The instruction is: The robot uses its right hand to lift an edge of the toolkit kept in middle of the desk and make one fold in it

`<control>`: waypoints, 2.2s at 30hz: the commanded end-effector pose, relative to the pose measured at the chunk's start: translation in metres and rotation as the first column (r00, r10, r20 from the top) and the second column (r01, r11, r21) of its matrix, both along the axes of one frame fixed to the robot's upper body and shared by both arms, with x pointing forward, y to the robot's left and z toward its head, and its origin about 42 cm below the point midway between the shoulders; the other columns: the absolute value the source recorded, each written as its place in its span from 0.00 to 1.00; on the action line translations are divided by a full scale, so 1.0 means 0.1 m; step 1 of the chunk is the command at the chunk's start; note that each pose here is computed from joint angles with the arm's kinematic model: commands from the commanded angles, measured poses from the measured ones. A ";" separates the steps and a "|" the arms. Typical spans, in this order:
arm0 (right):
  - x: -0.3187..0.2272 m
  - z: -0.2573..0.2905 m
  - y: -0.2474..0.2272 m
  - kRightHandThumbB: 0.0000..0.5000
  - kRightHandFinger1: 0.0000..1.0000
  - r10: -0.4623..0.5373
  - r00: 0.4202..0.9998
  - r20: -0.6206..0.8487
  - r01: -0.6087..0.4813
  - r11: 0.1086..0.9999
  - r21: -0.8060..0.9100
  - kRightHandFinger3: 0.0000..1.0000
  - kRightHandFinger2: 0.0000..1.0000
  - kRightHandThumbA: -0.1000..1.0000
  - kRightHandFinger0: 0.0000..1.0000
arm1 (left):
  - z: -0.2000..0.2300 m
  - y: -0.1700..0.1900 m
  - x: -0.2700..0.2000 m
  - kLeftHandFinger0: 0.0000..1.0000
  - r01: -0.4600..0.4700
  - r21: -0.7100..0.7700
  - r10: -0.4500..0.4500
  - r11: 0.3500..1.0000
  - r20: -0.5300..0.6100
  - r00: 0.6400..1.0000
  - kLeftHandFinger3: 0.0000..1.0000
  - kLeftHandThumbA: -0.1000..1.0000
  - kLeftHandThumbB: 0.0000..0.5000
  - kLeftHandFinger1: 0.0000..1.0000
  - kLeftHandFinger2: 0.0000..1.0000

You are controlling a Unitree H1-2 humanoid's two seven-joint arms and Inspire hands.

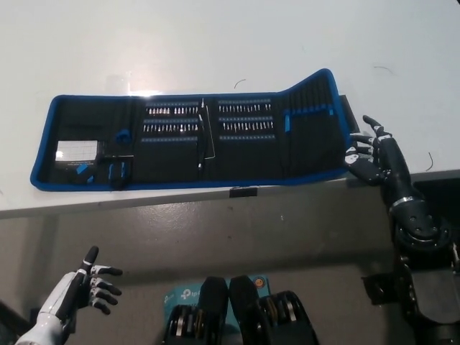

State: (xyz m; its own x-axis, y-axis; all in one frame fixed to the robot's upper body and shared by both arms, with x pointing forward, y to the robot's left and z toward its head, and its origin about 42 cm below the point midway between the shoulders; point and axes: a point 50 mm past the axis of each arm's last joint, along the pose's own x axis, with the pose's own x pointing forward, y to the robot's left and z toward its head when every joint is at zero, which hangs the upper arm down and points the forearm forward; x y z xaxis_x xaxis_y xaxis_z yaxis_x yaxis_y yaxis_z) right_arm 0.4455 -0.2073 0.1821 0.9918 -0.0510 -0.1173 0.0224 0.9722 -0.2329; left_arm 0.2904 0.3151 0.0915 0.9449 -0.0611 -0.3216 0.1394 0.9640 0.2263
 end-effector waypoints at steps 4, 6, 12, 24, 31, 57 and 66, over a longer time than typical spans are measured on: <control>-0.03 0.04 0.29 0.38 0.62 0.050 0.996 0.069 -0.050 0.999 -0.011 0.97 0.70 0.18 0.57 | 0.11 0.02 0.03 0.38 0.007 0.001 -0.007 1.000 0.040 0.999 0.55 1.00 0.99 0.39 0.38; -0.06 0.00 0.35 0.38 0.63 0.057 0.997 0.059 -0.057 0.998 0.003 0.99 0.71 0.18 0.59 | 0.12 0.02 0.03 0.37 0.010 0.004 -0.010 1.000 0.040 0.999 0.56 1.00 1.00 0.39 0.39; -0.18 -0.13 0.67 0.33 0.78 0.155 0.988 -0.026 -0.154 0.987 0.041 1.00 0.92 0.24 0.62 | 0.13 0.02 0.05 0.39 0.017 0.013 -0.018 1.000 0.041 0.999 0.56 1.00 1.00 0.40 0.40; -0.21 -0.23 0.89 0.62 1.00 0.322 0.944 -0.078 -0.322 0.947 0.005 1.00 1.00 0.48 1.00 | 0.16 0.03 0.06 0.37 0.027 0.013 -0.027 1.000 0.052 0.998 0.55 1.00 1.00 0.37 0.37; -0.25 -0.24 0.90 0.41 0.40 0.197 0.980 0.016 -0.198 0.977 0.075 1.00 0.52 0.13 0.30 | 0.19 0.05 0.06 0.38 0.040 0.016 -0.041 0.999 0.050 0.998 0.55 1.00 1.00 0.38 0.37; -0.08 0.37 1.04 0.02 0.06 0.170 0.923 0.346 -0.097 0.971 -0.218 0.34 0.10 0.00 0.00 | 0.18 0.07 0.05 0.39 0.050 0.022 -0.050 0.999 0.026 0.998 0.56 1.00 0.98 0.39 0.38; -0.08 1.06 1.45 0.20 0.00 0.511 0.767 0.388 -0.204 0.768 -0.608 0.49 0.11 0.00 0.00 | 0.19 0.07 0.06 0.39 0.045 0.029 -0.045 0.999 0.001 0.999 0.56 1.00 0.92 0.39 0.39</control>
